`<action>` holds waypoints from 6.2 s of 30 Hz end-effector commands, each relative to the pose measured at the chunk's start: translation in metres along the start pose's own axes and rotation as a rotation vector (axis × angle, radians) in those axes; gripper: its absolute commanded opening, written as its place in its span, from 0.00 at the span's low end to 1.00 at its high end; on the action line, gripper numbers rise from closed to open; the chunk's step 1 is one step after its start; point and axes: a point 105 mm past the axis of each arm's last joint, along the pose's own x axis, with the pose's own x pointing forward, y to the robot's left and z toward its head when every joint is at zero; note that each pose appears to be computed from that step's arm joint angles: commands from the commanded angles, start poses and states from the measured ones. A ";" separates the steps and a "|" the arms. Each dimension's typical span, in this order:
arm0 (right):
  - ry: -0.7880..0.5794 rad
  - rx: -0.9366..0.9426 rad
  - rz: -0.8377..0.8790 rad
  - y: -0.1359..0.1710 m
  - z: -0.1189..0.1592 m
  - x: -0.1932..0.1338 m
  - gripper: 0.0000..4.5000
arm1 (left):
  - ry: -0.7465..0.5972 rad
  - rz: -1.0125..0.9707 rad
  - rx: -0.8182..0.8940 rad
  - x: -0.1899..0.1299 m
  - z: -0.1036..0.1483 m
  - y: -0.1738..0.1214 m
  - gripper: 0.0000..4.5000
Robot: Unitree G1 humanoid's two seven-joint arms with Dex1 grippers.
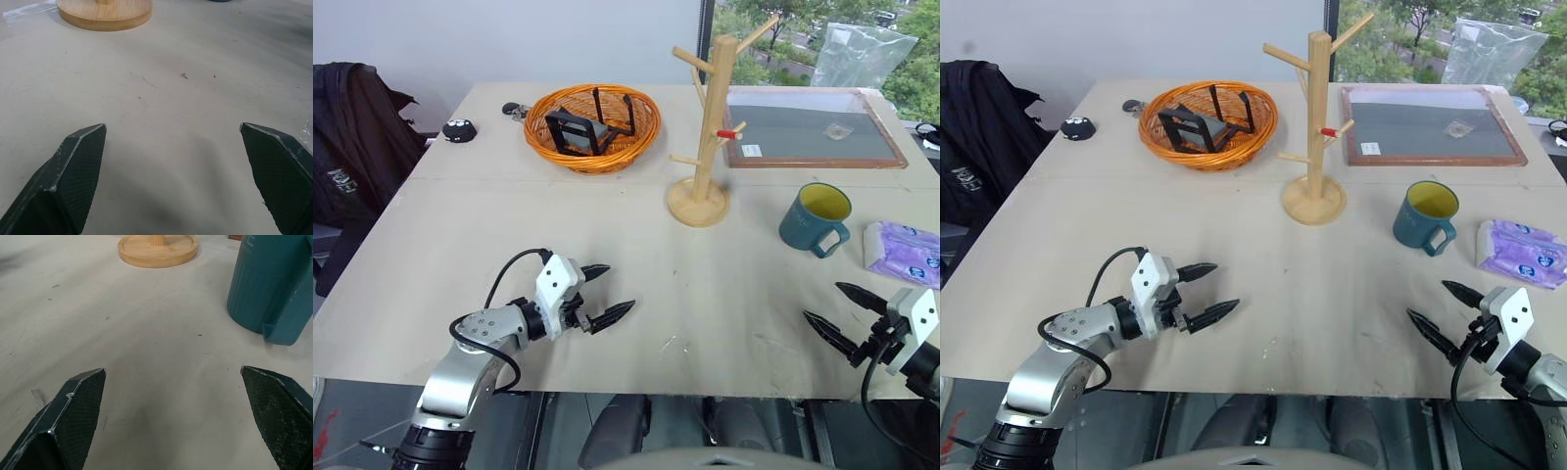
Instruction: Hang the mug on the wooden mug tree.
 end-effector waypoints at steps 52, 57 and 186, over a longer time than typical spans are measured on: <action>-0.127 0.031 -0.883 -0.048 0.024 0.076 0.99 | -0.053 -0.247 0.291 0.033 0.103 -0.022 1.00; -0.123 0.019 -0.884 -0.052 0.024 0.079 0.99 | -0.081 -0.203 0.264 0.034 0.106 -0.020 1.00; -0.063 -0.036 0.339 0.022 0.114 0.076 0.84 | -0.271 0.109 0.025 -0.015 0.064 -0.002 1.00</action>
